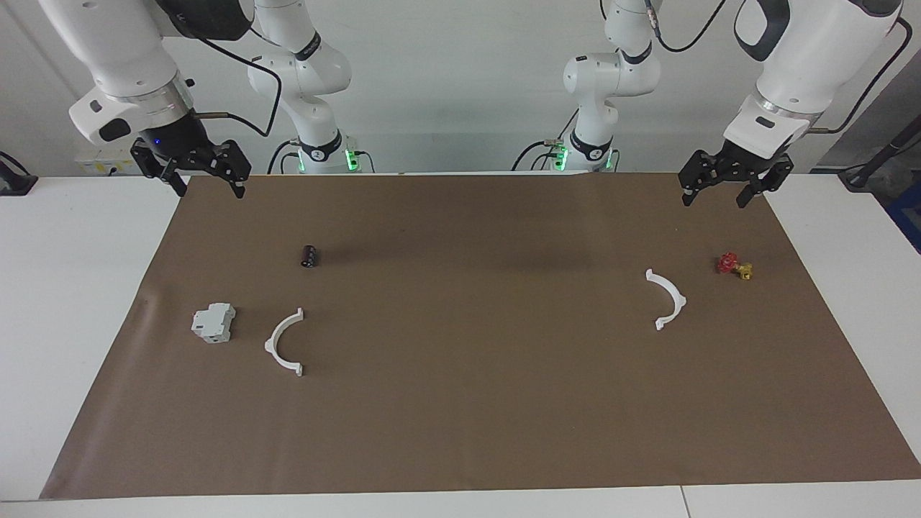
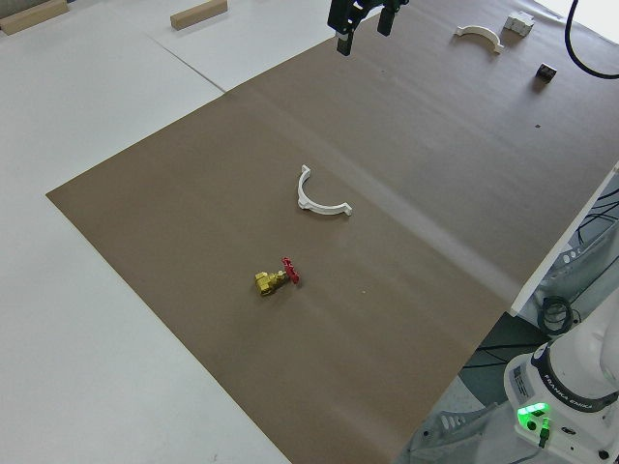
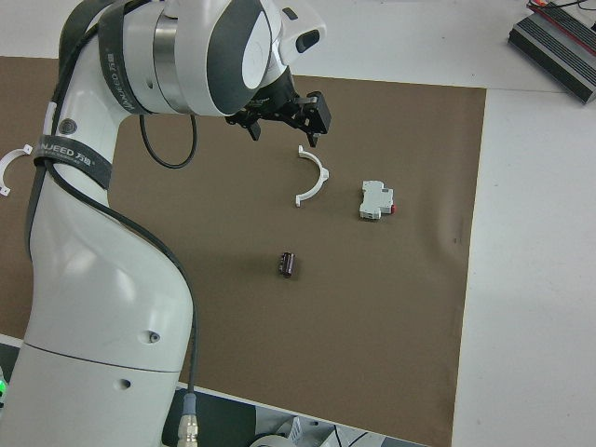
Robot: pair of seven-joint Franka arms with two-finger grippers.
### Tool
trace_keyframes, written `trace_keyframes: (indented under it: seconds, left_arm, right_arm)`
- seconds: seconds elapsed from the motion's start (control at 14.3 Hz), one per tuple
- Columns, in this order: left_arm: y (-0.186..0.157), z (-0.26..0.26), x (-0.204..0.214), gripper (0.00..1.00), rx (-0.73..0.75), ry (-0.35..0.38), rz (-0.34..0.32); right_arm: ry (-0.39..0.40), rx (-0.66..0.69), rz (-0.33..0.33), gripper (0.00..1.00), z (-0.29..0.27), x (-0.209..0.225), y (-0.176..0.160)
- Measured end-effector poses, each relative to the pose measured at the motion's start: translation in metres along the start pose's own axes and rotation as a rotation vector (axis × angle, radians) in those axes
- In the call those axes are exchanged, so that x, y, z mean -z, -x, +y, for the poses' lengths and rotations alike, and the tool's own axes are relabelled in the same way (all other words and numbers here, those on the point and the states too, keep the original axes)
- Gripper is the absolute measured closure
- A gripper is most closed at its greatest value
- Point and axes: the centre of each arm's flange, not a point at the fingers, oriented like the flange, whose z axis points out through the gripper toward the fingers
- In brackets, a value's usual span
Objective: Assemble drain pipe with both arms
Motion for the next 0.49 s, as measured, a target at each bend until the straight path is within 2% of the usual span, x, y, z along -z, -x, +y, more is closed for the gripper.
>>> trace_keyframes:
  seconds: [0.49]
  left_arm:
    - [0.0,0.0007,0.0,0.0,-0.001,0.0,0.0]
  right_arm:
    - [0.0,-0.003,0.0,0.0,0.0016,-0.0001,0.0]
